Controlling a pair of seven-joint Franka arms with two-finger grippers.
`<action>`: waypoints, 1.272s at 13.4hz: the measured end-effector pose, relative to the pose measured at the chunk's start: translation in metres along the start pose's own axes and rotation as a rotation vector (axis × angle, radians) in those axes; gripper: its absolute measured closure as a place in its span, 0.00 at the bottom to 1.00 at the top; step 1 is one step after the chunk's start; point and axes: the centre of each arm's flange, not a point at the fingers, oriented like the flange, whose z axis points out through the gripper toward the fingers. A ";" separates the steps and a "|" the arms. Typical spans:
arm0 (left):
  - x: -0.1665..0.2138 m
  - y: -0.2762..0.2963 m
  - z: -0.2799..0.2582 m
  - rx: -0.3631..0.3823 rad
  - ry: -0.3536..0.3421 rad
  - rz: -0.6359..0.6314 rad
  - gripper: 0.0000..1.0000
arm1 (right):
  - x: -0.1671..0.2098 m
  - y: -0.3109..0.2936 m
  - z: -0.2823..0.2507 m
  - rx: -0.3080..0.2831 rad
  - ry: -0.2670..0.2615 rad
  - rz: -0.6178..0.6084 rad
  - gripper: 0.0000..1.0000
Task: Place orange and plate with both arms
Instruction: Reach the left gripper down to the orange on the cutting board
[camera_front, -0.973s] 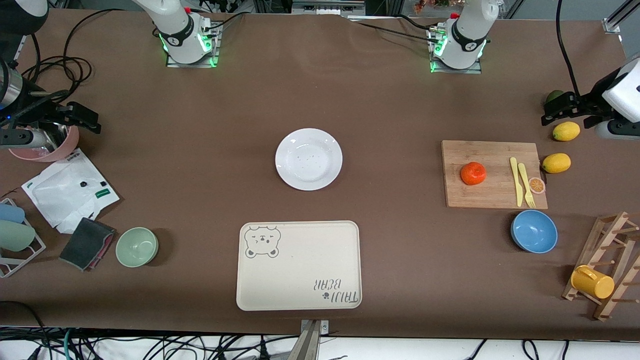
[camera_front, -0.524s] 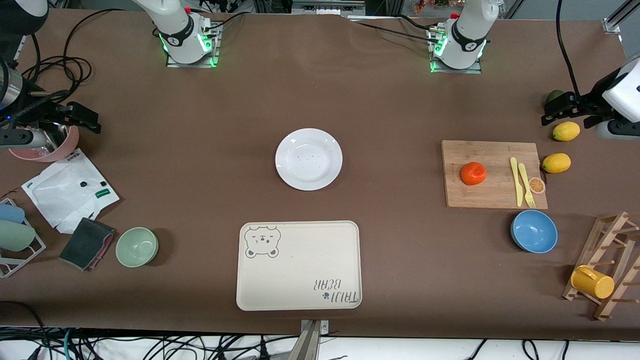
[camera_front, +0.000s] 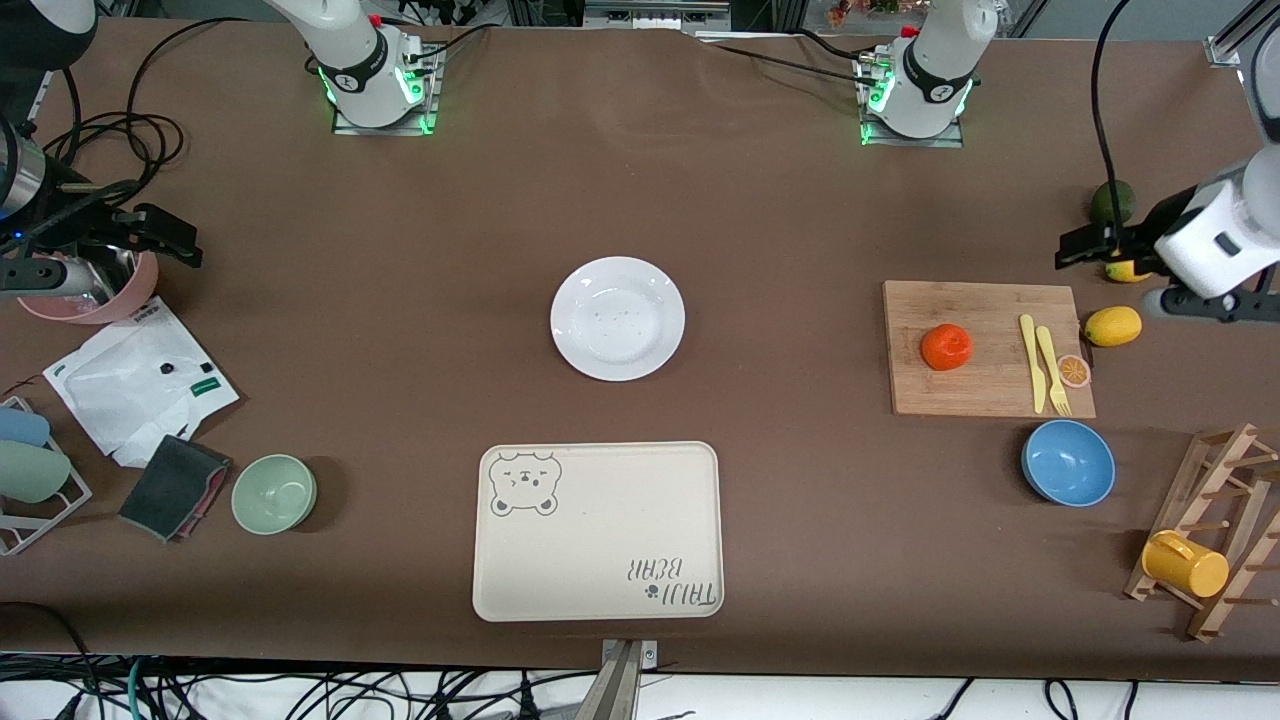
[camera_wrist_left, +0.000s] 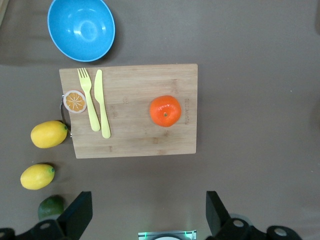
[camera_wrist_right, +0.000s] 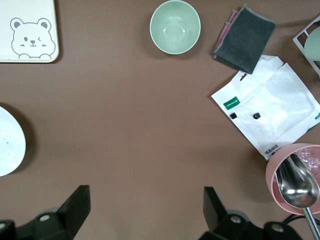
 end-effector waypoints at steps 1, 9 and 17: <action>0.008 0.000 0.010 0.000 0.001 0.002 0.00 | 0.000 0.000 0.000 0.000 0.000 0.000 0.00; 0.037 -0.001 0.143 0.009 0.090 0.008 0.00 | 0.000 0.000 0.000 0.000 -0.001 0.000 0.00; 0.027 0.012 0.276 0.011 0.116 0.030 0.00 | 0.000 0.000 0.001 0.000 -0.002 0.000 0.00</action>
